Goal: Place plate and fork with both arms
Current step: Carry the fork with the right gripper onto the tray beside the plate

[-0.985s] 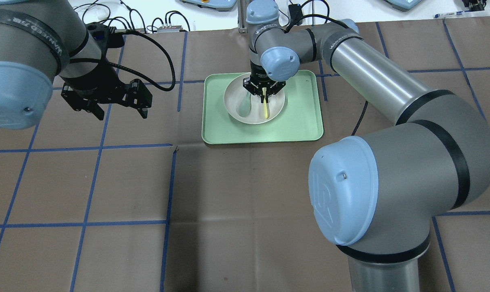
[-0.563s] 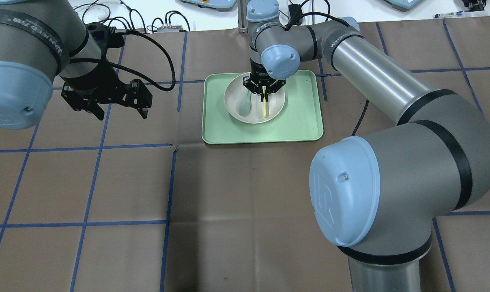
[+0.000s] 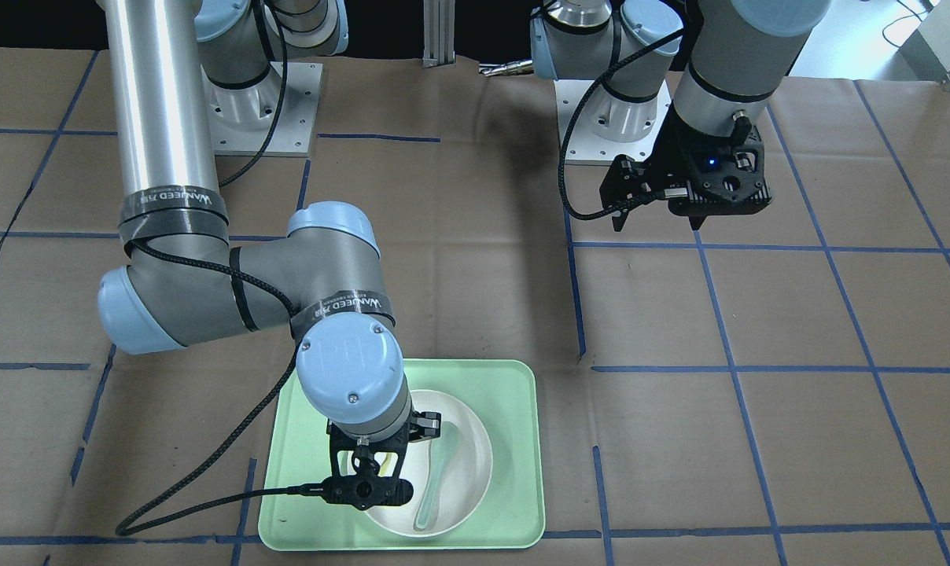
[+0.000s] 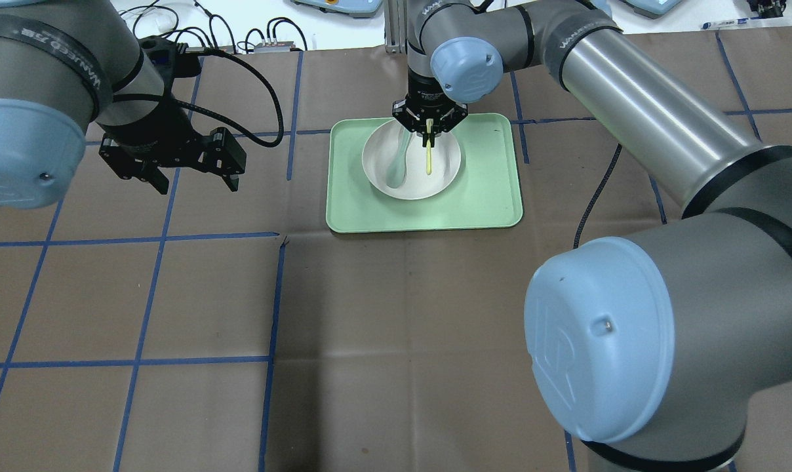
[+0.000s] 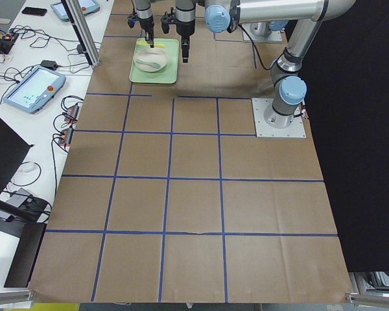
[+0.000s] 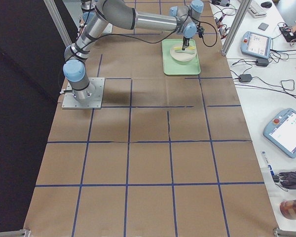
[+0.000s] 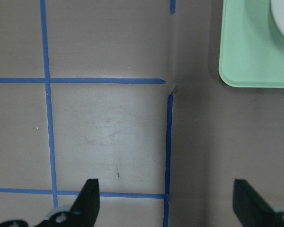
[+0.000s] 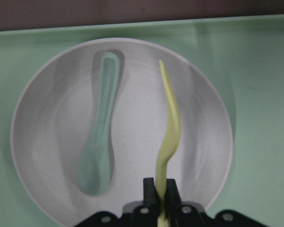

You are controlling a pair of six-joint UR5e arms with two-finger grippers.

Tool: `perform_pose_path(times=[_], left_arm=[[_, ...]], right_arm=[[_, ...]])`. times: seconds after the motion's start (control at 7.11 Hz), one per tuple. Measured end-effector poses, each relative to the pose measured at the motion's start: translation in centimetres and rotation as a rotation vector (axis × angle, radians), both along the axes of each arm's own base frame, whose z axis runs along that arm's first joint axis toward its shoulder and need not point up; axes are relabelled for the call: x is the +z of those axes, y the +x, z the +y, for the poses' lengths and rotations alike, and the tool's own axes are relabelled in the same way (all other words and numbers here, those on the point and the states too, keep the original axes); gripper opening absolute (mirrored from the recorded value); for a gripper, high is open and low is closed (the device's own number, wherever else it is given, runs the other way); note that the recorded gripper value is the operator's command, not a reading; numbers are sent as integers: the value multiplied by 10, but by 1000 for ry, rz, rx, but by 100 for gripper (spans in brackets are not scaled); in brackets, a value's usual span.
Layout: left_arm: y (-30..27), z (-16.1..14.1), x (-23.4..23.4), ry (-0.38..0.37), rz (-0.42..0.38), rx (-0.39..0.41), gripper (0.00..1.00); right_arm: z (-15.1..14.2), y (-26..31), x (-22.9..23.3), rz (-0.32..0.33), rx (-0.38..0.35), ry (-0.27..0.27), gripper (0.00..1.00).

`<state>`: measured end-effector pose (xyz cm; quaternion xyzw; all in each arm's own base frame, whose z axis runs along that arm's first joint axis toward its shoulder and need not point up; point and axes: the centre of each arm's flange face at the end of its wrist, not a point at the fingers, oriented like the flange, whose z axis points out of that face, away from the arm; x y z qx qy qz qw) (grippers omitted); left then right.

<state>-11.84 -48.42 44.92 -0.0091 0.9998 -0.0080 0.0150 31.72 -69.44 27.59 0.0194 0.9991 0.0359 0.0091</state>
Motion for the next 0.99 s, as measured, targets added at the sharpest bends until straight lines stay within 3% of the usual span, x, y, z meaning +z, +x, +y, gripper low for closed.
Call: perform_pose_path(times=[0.56,0.99], left_arm=[[0,0,0,-1,0,0,100],[0,0,0,-1,0,0,100]], right_arm=[[-11,-96,12,51,49,65,4],[-19,-131,-43,42,34,43,4]])
